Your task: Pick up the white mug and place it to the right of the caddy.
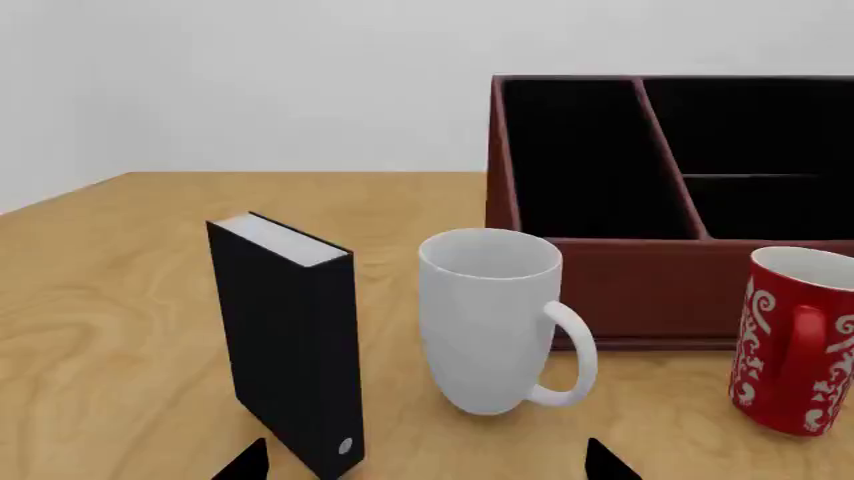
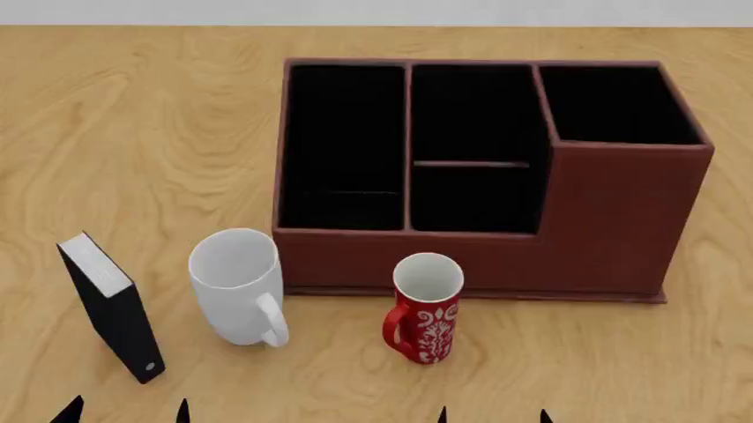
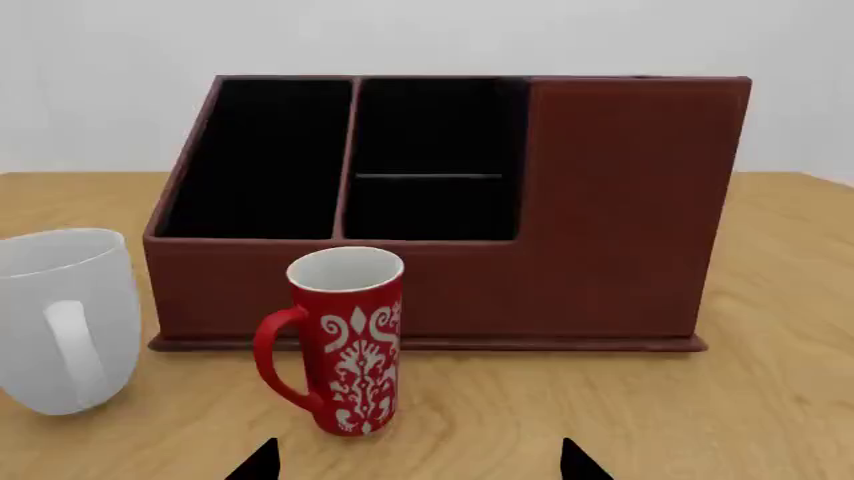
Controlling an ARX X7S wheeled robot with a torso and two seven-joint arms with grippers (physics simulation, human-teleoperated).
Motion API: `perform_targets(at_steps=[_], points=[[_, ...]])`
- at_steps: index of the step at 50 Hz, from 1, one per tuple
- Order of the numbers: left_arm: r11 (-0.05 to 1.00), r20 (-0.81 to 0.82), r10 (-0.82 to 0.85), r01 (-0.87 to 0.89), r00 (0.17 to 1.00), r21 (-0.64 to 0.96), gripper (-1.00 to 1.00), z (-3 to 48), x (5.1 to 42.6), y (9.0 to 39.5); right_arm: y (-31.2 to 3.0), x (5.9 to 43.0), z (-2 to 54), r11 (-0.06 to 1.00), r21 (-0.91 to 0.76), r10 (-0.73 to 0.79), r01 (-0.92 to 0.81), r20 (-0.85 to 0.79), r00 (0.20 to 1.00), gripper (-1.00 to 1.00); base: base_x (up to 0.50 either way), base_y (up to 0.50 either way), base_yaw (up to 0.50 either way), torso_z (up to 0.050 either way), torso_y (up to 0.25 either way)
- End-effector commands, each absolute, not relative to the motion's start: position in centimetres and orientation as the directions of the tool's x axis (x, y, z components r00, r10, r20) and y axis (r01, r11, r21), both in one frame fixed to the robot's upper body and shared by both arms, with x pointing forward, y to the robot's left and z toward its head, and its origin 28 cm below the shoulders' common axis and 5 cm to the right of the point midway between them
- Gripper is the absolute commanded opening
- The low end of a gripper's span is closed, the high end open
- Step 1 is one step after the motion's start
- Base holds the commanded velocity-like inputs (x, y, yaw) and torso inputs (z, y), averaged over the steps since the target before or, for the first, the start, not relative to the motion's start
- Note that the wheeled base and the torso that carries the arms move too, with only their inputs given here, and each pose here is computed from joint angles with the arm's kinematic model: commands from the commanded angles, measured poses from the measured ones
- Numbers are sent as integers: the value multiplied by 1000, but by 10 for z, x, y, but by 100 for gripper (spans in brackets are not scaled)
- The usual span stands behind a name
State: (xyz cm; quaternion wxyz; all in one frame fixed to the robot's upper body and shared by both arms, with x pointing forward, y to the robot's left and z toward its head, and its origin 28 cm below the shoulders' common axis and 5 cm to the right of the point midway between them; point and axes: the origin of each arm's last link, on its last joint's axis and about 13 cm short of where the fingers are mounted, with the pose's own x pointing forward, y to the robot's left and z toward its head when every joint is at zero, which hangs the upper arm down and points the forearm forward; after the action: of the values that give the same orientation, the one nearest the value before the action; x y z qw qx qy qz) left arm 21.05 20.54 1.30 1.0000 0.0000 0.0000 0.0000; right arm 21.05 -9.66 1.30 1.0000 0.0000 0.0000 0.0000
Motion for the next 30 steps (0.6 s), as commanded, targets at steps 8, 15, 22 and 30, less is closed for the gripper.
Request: perform_targets(at_steps=[8,15,22,30], points=[[999,11,-10,10,1000,46,100,25,209,204,-102,212,24,999,-11,45,-46,-55,997,100,0,0,0,0,0],[997,42,-24,21,999,71,100,67,206,203,-115,211,75,993,-116,24,-22,15,1000,100,0,0,0,0,0],[996,48,-51,47,998,74,100,86,208,204,-117,218,105,988,-149,31,-26,34,999,100,0,0,0,0,0],[990,96,-48,35,994,134,100,117,212,204,-121,228,137,987,-156,33,-25,45,998,100,0,0,0,0,0]])
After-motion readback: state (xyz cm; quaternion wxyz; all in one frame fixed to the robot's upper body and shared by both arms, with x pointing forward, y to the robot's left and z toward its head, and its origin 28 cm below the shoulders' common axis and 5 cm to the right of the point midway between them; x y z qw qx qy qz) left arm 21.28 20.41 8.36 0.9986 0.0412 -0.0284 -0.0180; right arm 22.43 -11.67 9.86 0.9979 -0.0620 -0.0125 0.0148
